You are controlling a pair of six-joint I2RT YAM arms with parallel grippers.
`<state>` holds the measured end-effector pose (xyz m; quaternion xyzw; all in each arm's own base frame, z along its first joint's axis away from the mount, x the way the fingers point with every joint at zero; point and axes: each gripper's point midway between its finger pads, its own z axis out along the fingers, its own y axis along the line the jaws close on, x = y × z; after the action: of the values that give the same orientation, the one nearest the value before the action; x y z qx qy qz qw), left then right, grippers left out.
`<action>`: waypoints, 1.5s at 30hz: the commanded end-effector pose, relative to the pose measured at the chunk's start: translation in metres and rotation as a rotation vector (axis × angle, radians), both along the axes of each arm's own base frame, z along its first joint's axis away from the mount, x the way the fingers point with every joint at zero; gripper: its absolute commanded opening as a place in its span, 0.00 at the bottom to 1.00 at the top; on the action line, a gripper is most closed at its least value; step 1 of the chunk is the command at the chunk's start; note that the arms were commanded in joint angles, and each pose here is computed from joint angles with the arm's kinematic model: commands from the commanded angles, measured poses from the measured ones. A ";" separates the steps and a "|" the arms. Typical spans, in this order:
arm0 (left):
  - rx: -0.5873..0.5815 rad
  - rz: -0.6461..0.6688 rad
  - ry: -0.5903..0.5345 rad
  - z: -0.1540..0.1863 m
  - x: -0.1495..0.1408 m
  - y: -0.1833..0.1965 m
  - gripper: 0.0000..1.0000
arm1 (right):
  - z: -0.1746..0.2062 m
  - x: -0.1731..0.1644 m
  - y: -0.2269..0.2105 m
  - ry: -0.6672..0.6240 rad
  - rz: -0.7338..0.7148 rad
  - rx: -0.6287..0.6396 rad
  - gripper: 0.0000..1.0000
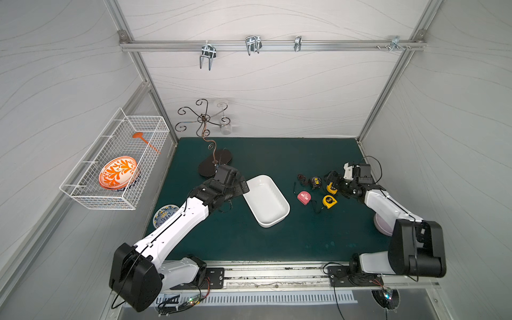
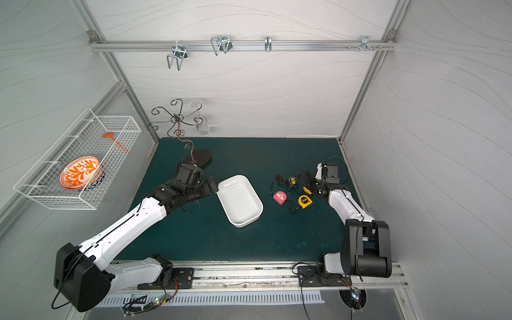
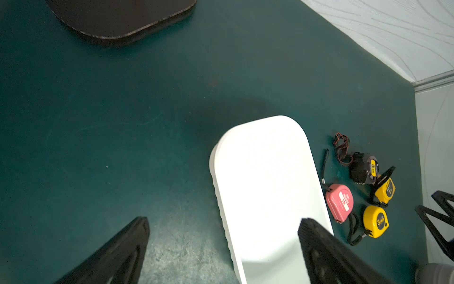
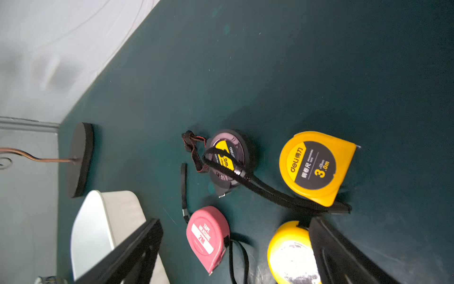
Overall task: Take the tape measure out of the storage box
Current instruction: Reset both arms
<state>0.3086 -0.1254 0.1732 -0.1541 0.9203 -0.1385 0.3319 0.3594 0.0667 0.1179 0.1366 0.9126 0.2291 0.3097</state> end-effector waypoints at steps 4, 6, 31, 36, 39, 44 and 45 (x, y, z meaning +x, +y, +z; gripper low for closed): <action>0.161 -0.074 -0.211 0.015 0.016 0.018 0.99 | 0.010 -0.009 0.001 -0.096 0.108 -0.190 0.99; 0.196 -0.121 -0.282 0.010 0.017 0.021 0.99 | 0.013 -0.006 -0.002 -0.135 0.113 -0.230 0.99; 0.512 -0.027 -0.450 -0.057 0.077 0.125 0.99 | -0.026 0.031 -0.024 -0.590 0.088 -0.487 0.99; 0.475 0.004 -0.448 -0.068 0.092 0.137 0.99 | -0.030 0.029 -0.016 -0.605 0.105 -0.534 0.99; 0.445 0.044 -0.469 -0.078 0.092 0.147 0.99 | -0.030 0.031 -0.013 -0.593 0.127 -0.529 0.99; 0.432 0.052 -0.469 -0.082 0.092 0.149 0.99 | -0.034 0.035 -0.012 -0.561 0.137 -0.541 0.99; 0.433 0.054 -0.471 -0.081 0.092 0.149 0.99 | -0.034 0.034 -0.010 -0.566 0.144 -0.540 0.99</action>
<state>0.3884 0.0259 0.0678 -0.0650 0.8506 0.0517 0.5192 0.3940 0.0553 0.0851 -0.0755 0.8266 0.0387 0.5564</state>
